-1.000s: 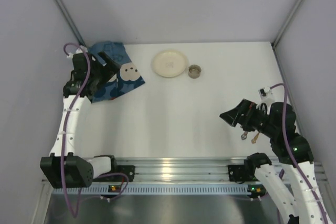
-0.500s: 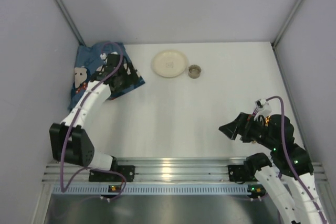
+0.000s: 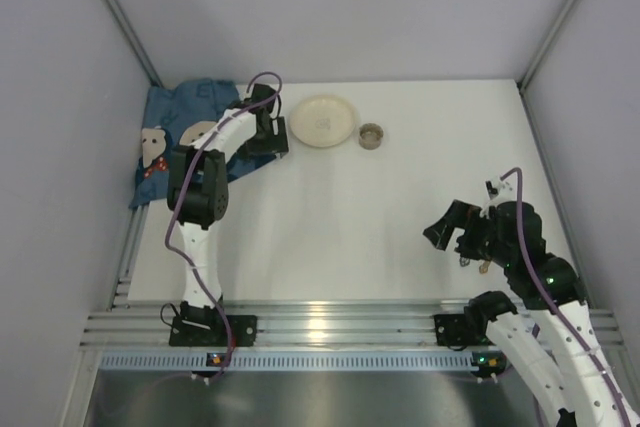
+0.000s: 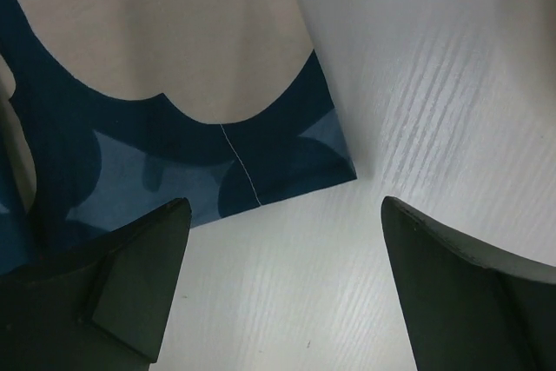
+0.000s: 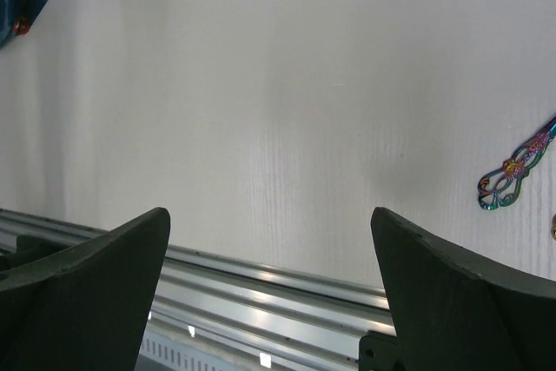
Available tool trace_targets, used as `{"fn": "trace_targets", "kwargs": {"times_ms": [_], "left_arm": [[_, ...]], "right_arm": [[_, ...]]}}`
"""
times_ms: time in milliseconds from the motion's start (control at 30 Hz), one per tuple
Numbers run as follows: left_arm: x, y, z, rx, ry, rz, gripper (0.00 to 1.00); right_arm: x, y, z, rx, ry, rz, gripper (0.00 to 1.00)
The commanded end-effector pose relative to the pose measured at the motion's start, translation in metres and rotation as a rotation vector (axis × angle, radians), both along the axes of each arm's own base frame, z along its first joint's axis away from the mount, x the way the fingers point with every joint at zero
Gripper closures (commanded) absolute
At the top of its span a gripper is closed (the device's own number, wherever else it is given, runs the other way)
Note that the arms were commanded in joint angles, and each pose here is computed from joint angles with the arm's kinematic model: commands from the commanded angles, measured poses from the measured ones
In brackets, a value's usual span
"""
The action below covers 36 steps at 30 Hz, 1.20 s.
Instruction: Set the dinner table for one person
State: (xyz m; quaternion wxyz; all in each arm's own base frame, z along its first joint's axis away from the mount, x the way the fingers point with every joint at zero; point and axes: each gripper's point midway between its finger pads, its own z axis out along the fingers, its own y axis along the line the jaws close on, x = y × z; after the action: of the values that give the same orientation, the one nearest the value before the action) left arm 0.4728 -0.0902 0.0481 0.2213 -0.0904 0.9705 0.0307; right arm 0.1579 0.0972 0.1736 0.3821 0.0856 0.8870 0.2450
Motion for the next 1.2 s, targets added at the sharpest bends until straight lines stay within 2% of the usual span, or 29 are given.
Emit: {"fn": "trace_targets", "kwargs": {"times_ms": [0,167,300,333,367,467,500,600,733,933,1033,1167], "left_arm": [[0.015,0.011,0.006,-0.004,-0.020,-0.005,0.04],[0.021,0.023,-0.011,0.041,-0.005,0.001,0.09],[0.012,0.030,-0.033,0.066,0.063,0.001,0.24],[0.009,0.031,-0.036,0.057,0.073,-0.001,0.31],[0.006,0.033,-0.042,0.045,0.089,0.002,0.46],[0.001,0.034,-0.049,0.021,0.106,0.006,0.79],[0.001,0.034,-0.048,0.017,0.106,0.008,1.00],[-0.002,0.028,-0.040,-0.016,0.100,0.009,1.00],[-0.014,0.018,-0.005,-0.052,0.045,-0.001,1.00],[-0.076,-0.016,0.028,-0.026,0.032,-0.088,1.00],[-0.127,-0.066,0.039,-0.044,0.026,-0.210,1.00],[-0.177,-0.131,0.060,-0.121,-0.004,-0.315,1.00]], "right_arm": [[0.019,-0.007,0.018,0.004,-0.066,-0.087,0.00],[0.026,-0.007,0.024,0.016,-0.075,-0.118,0.00],[0.030,-0.011,0.027,-0.032,-0.071,-0.113,0.00],[0.030,-0.012,0.028,-0.039,-0.072,-0.115,0.00],[0.030,-0.013,0.028,-0.045,-0.070,-0.112,0.00],[0.031,-0.013,0.031,-0.050,-0.074,-0.106,0.00],[0.030,-0.012,0.032,-0.049,-0.077,-0.102,0.00],[0.029,-0.011,0.033,-0.053,-0.083,-0.082,0.00],[0.027,-0.005,0.036,-0.049,-0.088,-0.035,0.00],[0.019,-0.005,0.043,-0.074,-0.097,0.010,0.00],[0.011,-0.013,0.045,-0.100,-0.090,-0.006,0.00],[0.000,-0.020,0.041,-0.130,-0.056,-0.014,0.00]]}}
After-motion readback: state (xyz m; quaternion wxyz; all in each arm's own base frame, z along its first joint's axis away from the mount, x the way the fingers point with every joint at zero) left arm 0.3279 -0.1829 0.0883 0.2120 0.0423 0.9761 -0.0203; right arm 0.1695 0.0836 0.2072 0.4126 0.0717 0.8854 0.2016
